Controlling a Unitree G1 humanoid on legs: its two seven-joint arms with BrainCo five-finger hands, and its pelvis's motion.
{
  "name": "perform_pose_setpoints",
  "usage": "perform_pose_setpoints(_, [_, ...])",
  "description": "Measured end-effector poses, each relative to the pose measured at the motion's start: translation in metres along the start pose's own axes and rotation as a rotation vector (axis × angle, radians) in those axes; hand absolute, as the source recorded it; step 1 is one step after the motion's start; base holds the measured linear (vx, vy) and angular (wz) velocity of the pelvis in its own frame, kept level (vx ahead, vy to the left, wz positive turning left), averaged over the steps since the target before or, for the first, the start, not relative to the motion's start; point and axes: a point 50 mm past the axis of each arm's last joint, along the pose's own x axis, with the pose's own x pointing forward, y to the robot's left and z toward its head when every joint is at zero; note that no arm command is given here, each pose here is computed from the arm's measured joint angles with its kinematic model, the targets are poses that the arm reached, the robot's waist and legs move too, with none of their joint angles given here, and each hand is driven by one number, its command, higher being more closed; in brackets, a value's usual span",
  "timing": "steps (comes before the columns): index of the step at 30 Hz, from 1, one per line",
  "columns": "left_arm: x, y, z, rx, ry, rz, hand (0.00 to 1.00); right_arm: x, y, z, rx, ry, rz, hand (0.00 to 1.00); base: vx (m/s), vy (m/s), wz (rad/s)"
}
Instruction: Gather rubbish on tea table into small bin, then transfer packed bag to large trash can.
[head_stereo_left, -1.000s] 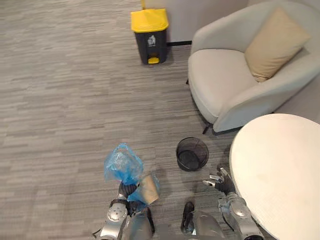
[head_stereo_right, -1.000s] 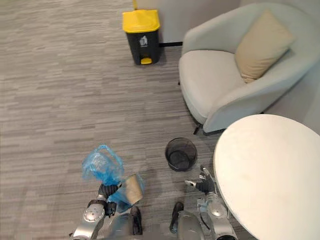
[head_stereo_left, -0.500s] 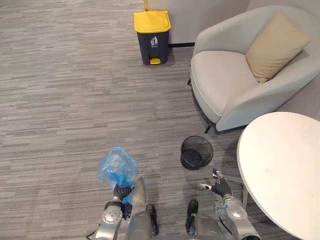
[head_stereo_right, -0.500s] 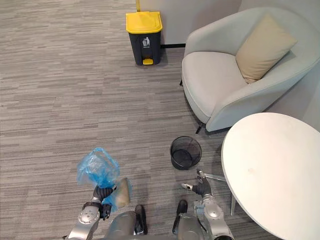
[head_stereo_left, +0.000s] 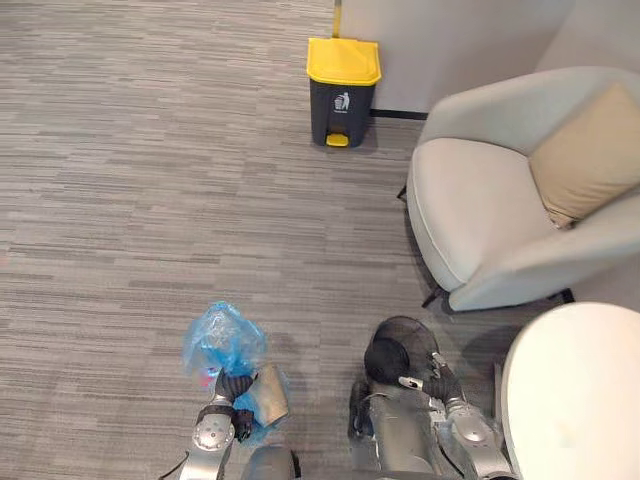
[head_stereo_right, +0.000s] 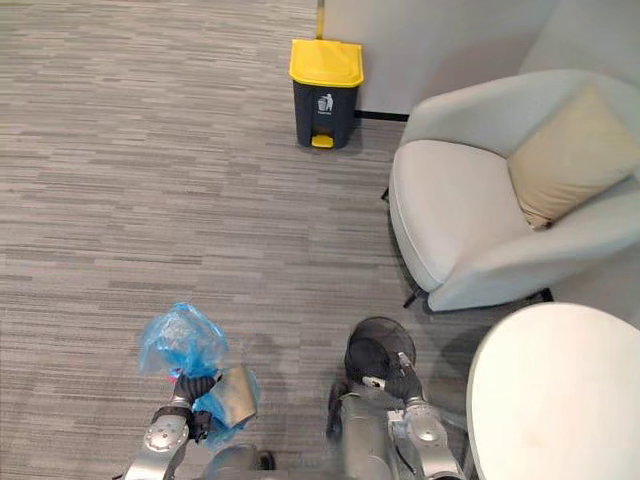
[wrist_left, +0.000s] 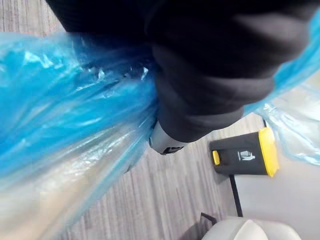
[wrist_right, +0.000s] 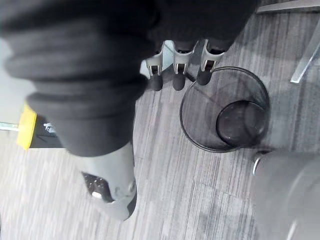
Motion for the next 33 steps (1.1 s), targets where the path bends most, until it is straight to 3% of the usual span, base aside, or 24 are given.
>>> perform_pose_setpoints(9, [0.003,-0.011,0.012,-0.044,-0.042,-0.02,1.0,0.002,0.002,0.027,0.028,-0.117,-0.008,0.0,0.42,-0.08,0.0])
perform_pose_setpoints(16, [0.005,-0.016,0.018,-0.06,-0.061,-0.029,1.0,0.004,-0.003,0.02,0.054,-0.08,-0.043,0.0,0.27,0.245,-0.3])
perform_pose_setpoints(24, [0.006,-0.013,0.015,0.0,-0.05,-0.057,1.0,0.003,0.01,0.013,0.08,-0.043,-0.025,0.0,0.3,0.261,-0.13])
perform_pose_setpoints(33, [0.008,0.002,0.021,0.042,-0.08,-0.033,1.0,0.002,0.012,0.008,0.059,-0.022,0.0,0.0,0.41,-0.102,-0.04])
